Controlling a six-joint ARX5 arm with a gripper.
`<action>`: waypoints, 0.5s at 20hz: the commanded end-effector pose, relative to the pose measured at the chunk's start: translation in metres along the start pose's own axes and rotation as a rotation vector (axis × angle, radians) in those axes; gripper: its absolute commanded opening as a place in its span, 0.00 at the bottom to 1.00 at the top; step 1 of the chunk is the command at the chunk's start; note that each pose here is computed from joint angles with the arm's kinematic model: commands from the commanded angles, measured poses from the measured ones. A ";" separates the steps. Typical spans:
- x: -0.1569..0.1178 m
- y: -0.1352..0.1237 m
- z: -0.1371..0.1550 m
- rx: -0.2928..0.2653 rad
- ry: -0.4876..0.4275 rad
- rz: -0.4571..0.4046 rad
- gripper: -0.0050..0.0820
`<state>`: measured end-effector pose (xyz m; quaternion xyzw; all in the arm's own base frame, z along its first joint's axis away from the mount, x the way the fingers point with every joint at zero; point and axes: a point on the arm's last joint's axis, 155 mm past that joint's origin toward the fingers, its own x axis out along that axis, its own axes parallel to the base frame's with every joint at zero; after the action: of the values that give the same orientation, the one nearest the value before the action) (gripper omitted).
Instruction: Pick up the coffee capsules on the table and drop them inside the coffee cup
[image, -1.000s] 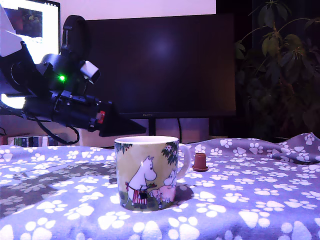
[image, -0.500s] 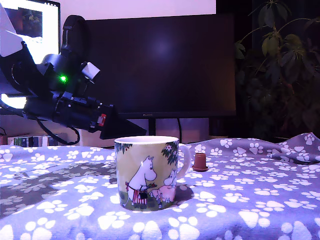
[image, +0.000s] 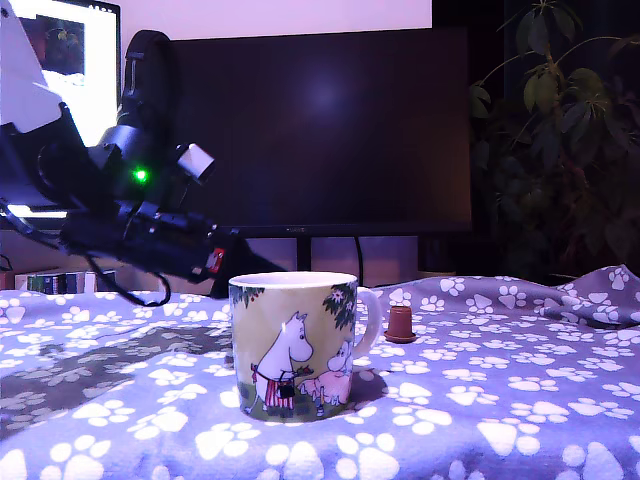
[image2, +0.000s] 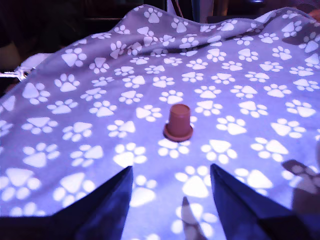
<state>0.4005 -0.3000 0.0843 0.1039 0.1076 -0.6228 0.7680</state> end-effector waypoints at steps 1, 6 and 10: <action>0.012 -0.005 -0.009 -0.014 0.007 -0.034 0.57; 0.030 -0.012 -0.008 -0.026 0.023 -0.082 0.57; 0.042 -0.014 -0.010 -0.058 0.042 -0.123 0.57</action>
<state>0.3947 -0.3376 0.0753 0.0915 0.1373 -0.6594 0.7335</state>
